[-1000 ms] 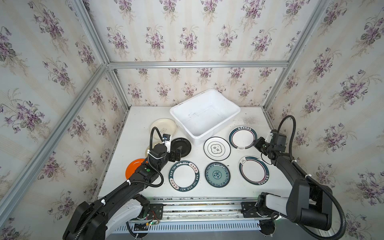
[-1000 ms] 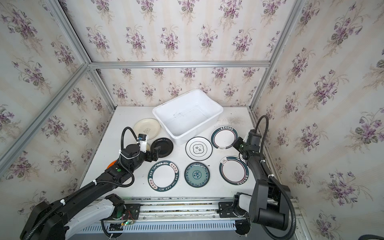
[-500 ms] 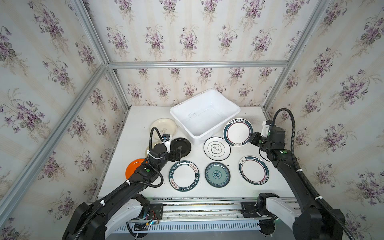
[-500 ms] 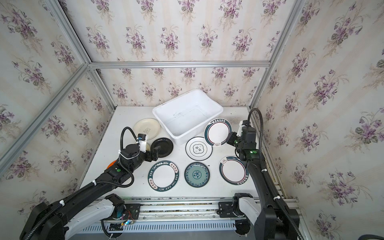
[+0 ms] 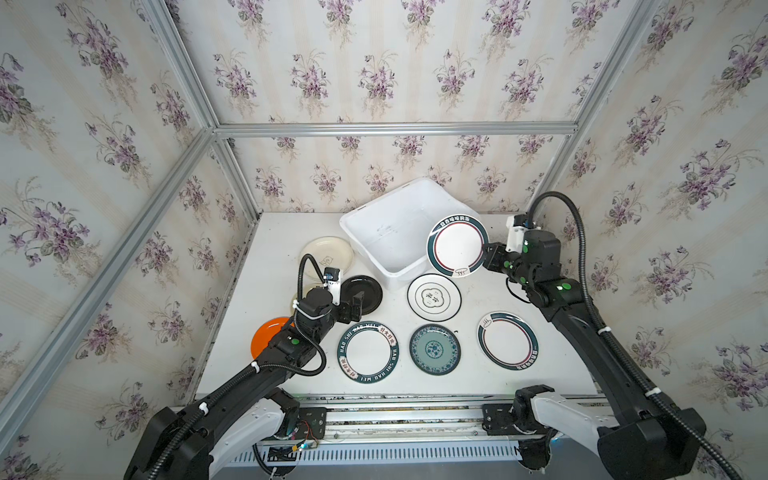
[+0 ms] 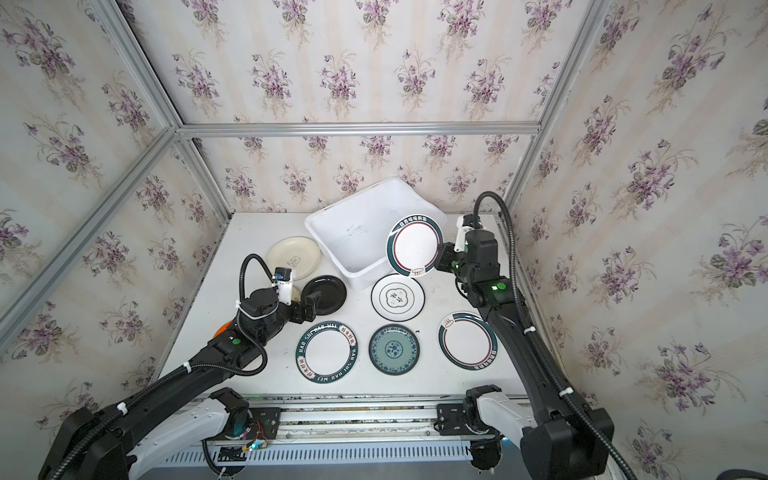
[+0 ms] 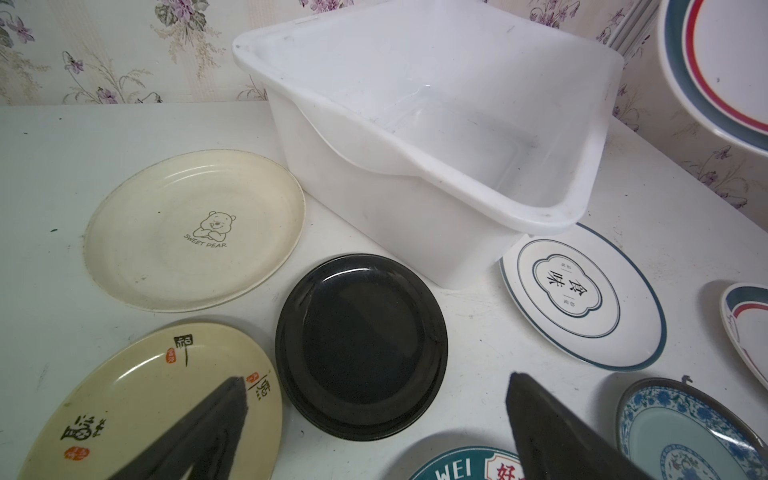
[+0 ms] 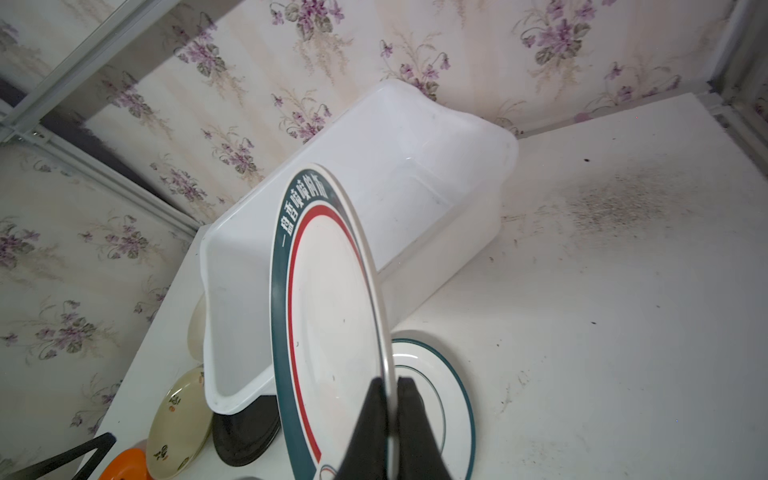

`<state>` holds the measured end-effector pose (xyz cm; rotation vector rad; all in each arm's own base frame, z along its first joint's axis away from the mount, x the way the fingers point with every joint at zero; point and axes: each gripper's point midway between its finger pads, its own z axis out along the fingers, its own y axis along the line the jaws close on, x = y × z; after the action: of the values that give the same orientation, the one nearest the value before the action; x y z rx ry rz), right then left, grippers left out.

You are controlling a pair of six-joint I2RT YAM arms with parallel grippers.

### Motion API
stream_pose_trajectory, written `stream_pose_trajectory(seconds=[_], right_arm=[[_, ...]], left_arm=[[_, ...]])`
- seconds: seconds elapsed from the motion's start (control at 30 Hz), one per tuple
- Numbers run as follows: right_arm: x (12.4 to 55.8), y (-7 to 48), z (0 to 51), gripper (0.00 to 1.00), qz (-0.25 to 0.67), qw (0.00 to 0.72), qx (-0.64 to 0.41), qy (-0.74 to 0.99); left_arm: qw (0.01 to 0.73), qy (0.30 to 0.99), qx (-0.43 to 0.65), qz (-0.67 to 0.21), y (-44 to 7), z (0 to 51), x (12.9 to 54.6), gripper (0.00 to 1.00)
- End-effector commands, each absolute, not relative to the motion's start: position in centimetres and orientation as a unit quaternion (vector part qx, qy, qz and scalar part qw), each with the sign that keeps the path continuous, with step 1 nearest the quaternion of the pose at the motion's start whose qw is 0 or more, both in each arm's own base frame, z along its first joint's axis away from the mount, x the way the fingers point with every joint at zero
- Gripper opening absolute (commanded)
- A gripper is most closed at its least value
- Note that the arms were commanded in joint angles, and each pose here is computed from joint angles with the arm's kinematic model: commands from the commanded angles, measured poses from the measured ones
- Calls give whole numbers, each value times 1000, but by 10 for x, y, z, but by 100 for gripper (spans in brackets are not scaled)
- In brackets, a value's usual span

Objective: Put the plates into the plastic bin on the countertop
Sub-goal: 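Lift the green-red rimmed plate with the right gripper toward the bin, then lower the plate into the white bin and open the right gripper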

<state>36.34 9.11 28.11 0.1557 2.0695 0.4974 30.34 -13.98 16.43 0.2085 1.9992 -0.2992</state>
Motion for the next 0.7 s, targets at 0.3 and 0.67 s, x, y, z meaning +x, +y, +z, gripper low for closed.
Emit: stream_pose_trajectory(seconds=[0.3, 0.67], right_arm=[[449, 161, 297, 0, 233, 502, -12, 833], [512, 215, 250, 0, 162, 455, -83, 872]], left_arm=[[537, 831, 82, -123, -136, 171, 302, 99], [536, 830, 81, -128, -137, 172, 301, 99]])
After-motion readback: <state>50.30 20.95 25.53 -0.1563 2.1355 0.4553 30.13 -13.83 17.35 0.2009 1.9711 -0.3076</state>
